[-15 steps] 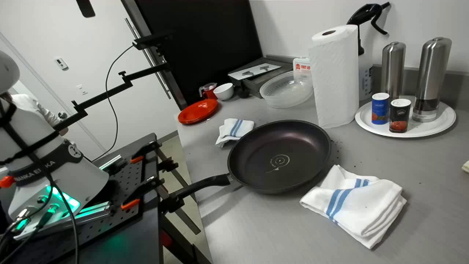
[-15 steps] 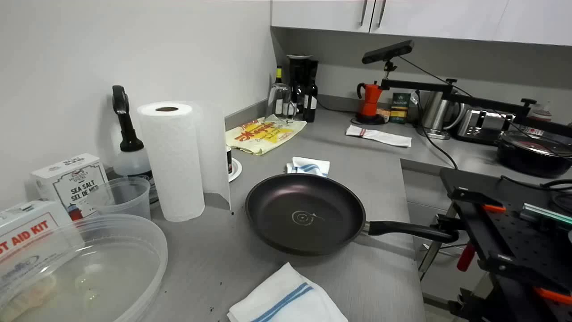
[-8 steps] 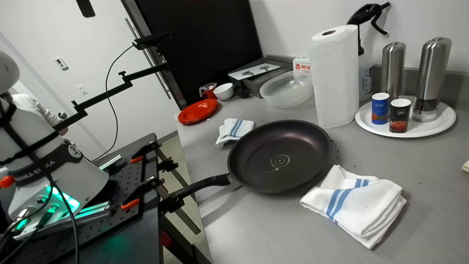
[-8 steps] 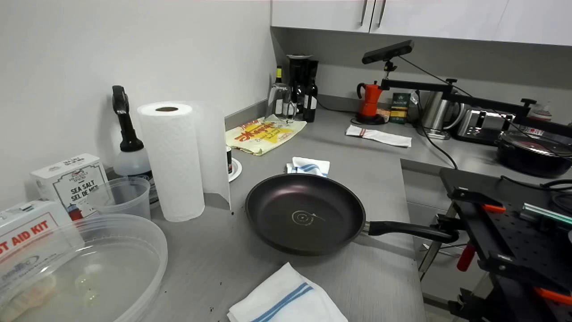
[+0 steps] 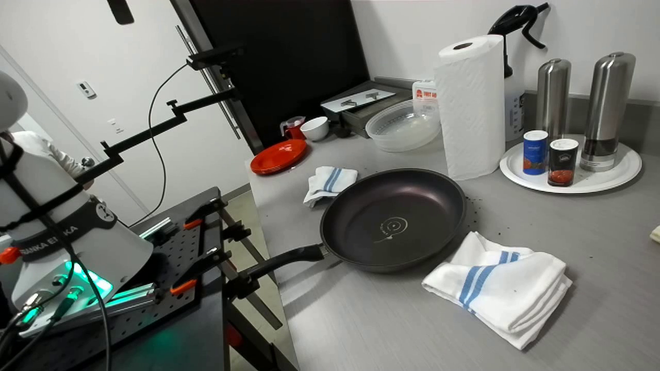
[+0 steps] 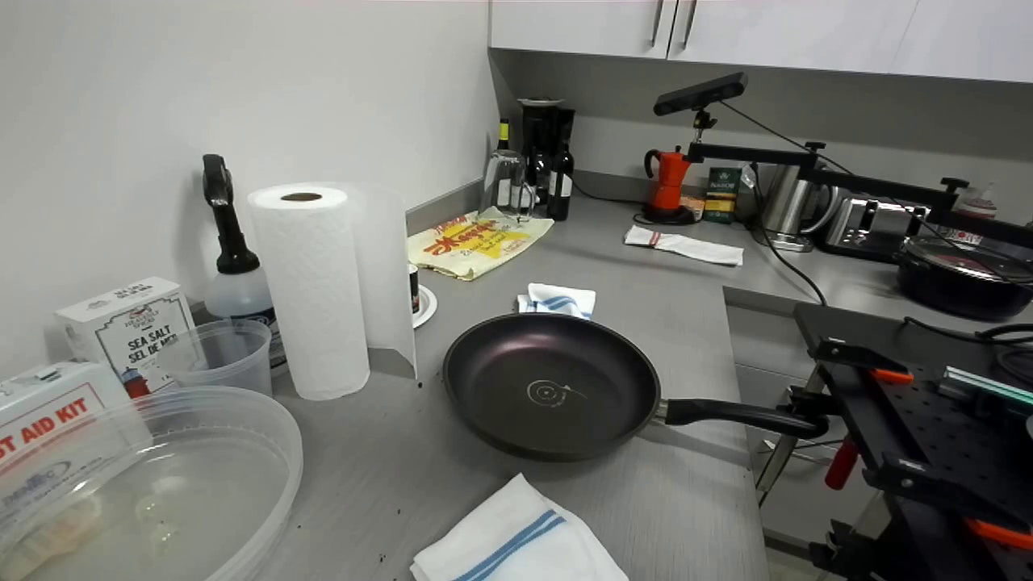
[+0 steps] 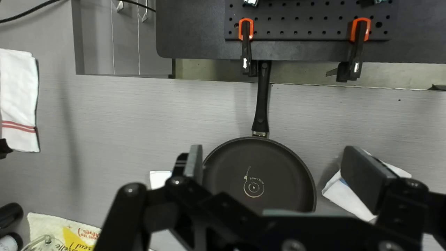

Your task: Wipe the pan with a dish cloth

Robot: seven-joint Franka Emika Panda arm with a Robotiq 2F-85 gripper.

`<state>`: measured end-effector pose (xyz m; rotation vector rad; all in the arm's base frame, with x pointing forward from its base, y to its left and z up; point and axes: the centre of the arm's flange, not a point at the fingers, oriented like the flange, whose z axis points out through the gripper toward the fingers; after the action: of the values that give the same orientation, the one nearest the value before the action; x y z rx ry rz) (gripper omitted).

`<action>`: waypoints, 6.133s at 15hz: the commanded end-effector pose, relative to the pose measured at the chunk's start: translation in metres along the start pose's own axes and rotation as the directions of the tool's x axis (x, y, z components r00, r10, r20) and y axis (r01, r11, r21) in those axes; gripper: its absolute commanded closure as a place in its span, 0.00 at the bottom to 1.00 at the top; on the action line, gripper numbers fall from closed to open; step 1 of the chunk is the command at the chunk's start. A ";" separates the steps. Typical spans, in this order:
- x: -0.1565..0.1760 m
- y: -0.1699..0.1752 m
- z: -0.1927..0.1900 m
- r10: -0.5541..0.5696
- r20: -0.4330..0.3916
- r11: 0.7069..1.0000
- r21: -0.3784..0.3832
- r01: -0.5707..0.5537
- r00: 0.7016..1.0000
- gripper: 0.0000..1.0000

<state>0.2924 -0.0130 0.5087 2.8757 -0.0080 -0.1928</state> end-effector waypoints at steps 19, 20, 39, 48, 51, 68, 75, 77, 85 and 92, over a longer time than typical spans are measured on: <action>0.015 -0.011 0.030 -0.035 0.070 0.999 0.042 0.032 0.997 0.00; 0.020 -0.019 0.043 -0.041 0.099 0.998 0.057 0.036 0.994 0.00; 0.128 -0.227 0.243 -0.149 0.063 0.973 0.188 0.135 0.987 0.00; 0.190 -0.300 0.286 -0.113 -0.030 0.979 0.168 0.117 0.993 0.00; 0.205 -0.307 0.311 -0.092 -0.027 0.981 0.170 0.095 0.995 0.00; 0.233 -0.320 0.342 -0.084 -0.021 0.984 0.156 0.086 0.996 0.00; 0.233 -0.319 0.343 -0.083 -0.008 0.986 0.145 0.083 0.997 0.00; 0.228 -0.313 0.342 -0.094 -0.015 0.984 0.152 0.096 0.995 0.00; 0.228 -0.313 0.343 -0.095 -0.014 0.984 0.151 0.096 0.995 0.00; 0.232 -0.310 0.341 -0.052 -0.088 0.972 0.226 0.071 0.995 0.00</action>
<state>0.4736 0.1956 0.0730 3.0590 0.0949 -0.1497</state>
